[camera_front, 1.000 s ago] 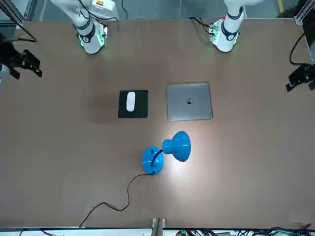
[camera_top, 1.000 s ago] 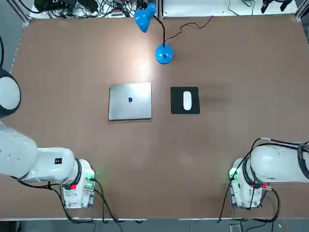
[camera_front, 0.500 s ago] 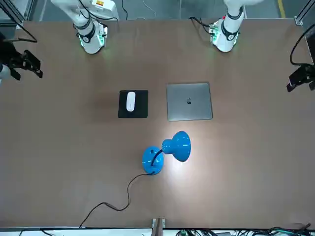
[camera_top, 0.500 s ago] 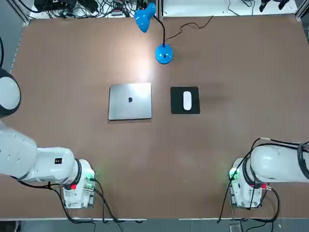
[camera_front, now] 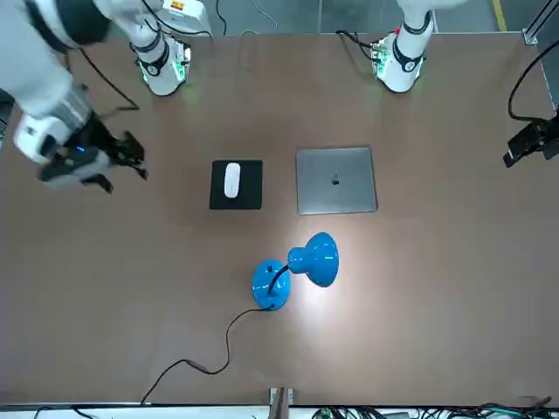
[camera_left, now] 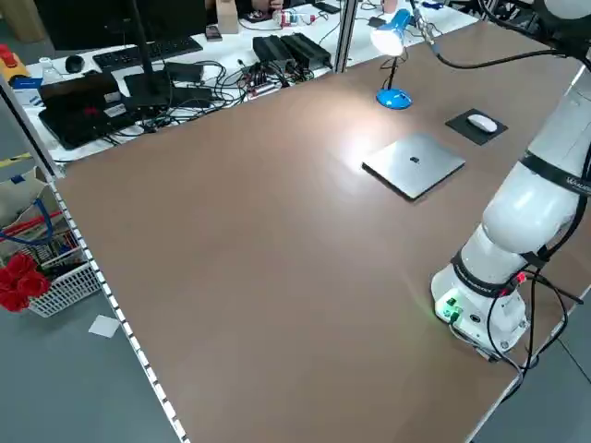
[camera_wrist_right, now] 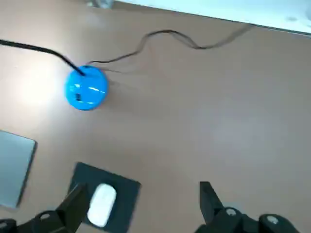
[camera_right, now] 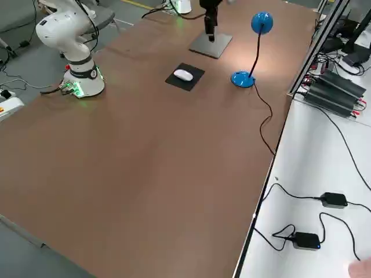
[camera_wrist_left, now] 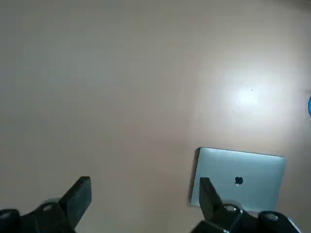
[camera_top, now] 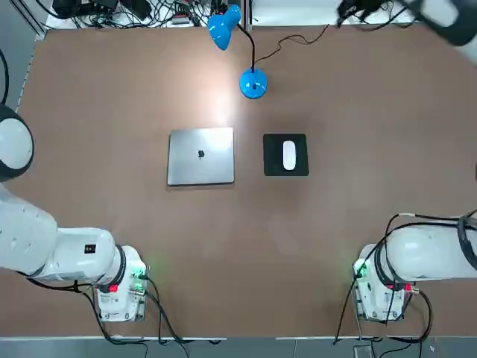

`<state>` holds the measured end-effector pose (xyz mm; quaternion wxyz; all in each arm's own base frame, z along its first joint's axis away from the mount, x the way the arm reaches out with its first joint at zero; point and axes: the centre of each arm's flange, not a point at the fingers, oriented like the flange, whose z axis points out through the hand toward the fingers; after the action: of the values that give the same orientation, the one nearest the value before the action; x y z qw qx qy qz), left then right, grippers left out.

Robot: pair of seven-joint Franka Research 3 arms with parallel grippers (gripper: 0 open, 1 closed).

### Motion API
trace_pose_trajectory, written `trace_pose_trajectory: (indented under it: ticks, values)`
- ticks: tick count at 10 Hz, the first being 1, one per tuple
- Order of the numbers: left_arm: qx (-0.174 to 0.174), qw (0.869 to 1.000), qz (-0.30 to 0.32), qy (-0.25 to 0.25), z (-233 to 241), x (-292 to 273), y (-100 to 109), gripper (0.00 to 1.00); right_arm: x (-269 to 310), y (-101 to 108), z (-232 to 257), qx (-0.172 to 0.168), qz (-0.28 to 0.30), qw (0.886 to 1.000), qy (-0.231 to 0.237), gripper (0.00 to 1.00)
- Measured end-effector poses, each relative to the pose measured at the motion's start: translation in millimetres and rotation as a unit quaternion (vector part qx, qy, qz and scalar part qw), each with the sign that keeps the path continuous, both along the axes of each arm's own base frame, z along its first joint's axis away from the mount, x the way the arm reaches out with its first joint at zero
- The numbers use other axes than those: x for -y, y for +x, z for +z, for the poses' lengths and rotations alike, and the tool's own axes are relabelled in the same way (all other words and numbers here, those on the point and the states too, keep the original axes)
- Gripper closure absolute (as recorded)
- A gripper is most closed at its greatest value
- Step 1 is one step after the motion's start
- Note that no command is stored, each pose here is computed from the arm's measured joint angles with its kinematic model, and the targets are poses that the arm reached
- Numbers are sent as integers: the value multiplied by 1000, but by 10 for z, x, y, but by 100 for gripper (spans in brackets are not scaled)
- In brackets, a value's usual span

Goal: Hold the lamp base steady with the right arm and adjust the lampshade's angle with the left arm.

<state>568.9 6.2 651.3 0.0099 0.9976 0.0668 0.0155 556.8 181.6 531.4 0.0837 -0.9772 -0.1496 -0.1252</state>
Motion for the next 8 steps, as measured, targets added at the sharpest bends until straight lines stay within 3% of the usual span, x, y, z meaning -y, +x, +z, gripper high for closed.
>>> trace_pose_trajectory:
  ticks: [4, 8]
  values:
    - [21, 997, -78, 3, 21, 65, 68, 2, -1109, 487, -1621, 79, 33, 991, 100, 0]
    - [51, 974, -220, 17, 66, 83, 140, 2, -1907, 1028, -2608, 124, 73, 980, 136, 0]
